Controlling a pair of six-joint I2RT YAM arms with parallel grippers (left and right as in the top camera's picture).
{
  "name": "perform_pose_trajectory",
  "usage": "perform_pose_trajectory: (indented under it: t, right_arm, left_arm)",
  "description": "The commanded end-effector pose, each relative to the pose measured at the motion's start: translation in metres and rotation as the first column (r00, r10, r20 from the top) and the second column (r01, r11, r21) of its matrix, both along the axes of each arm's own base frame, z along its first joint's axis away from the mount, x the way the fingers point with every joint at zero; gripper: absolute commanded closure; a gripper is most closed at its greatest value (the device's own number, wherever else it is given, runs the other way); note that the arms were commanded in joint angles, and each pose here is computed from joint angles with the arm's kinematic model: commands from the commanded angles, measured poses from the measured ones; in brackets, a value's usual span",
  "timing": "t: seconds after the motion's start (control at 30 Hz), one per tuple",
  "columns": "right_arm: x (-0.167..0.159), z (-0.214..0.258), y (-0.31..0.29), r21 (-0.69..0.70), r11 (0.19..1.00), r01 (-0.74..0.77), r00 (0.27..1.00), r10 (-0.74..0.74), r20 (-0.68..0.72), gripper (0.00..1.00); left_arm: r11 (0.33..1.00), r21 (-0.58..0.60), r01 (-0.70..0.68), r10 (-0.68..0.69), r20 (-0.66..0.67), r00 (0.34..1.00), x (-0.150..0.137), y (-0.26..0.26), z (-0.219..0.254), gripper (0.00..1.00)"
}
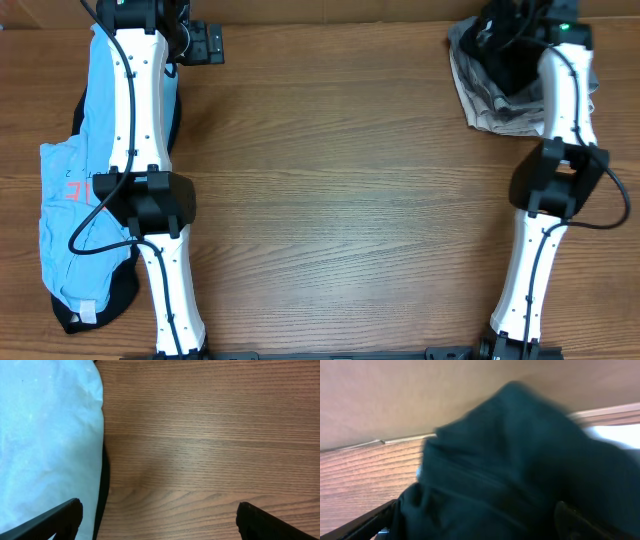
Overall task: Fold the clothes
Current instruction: 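Place the black bundle on top of the grey clothes stack with the right gripper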
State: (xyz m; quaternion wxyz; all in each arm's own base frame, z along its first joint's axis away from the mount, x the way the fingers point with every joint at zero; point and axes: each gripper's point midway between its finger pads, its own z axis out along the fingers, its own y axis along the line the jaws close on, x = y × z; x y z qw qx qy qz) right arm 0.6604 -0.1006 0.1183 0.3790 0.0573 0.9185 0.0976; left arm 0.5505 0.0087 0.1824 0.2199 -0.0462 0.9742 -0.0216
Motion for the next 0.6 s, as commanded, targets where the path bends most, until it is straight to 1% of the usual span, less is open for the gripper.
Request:
perform_pose_trajectory:
  t: [0.0,0.03,0.07,0.1,0.27,0.4,0.57]
  right_arm:
    - [-0.022,0.165,-0.028,-0.085,0.993,0.077,0.966,-0.053,0.253,0.00]
    - [-0.031,0.184,-0.026,-0.088,0.993,0.079,0.961,-0.052,0.271,0.00]
    - [-0.046,0.212,-0.022,-0.092,0.992,0.081,0.955,-0.051,0.291,0.00]
    - [-0.057,0.229,-0.019,-0.094,0.992,0.082,0.952,-0.050,0.301,0.00]
    - [-0.110,0.293,-0.001,-0.100,0.992,0.079,0.941,-0.041,0.336,0.00]
    - [-0.154,0.319,0.021,-0.093,0.994,0.055,0.950,-0.023,0.312,0.00]
    - [-0.208,0.324,0.057,-0.062,0.998,0.001,0.976,0.012,0.215,0.00]
  left_arm:
    - [1.000,-0.015,0.003,-0.003,-0.007,1.000,0.002,-0.006,-0.005,0.00]
    - [1.000,-0.015,0.003,-0.003,-0.007,1.000,0.002,-0.006,-0.005,0.00]
    - [1.000,-0.015,0.003,-0.003,-0.007,1.000,0.002,-0.006,-0.005,0.00]
    - [1.000,-0.015,0.003,-0.003,-0.007,1.000,0.002,-0.006,-0.005,0.00]
    - [1.000,-0.015,0.003,-0.003,-0.007,1.000,0.002,-0.006,-0.005,0.00]
    - [1.000,-0.015,0.003,-0.003,-0.007,1.000,0.002,-0.006,-0.005,0.00]
    - [1.000,-0.015,0.003,-0.003,-0.007,1.000,0.002,-0.006,-0.005,0.00]
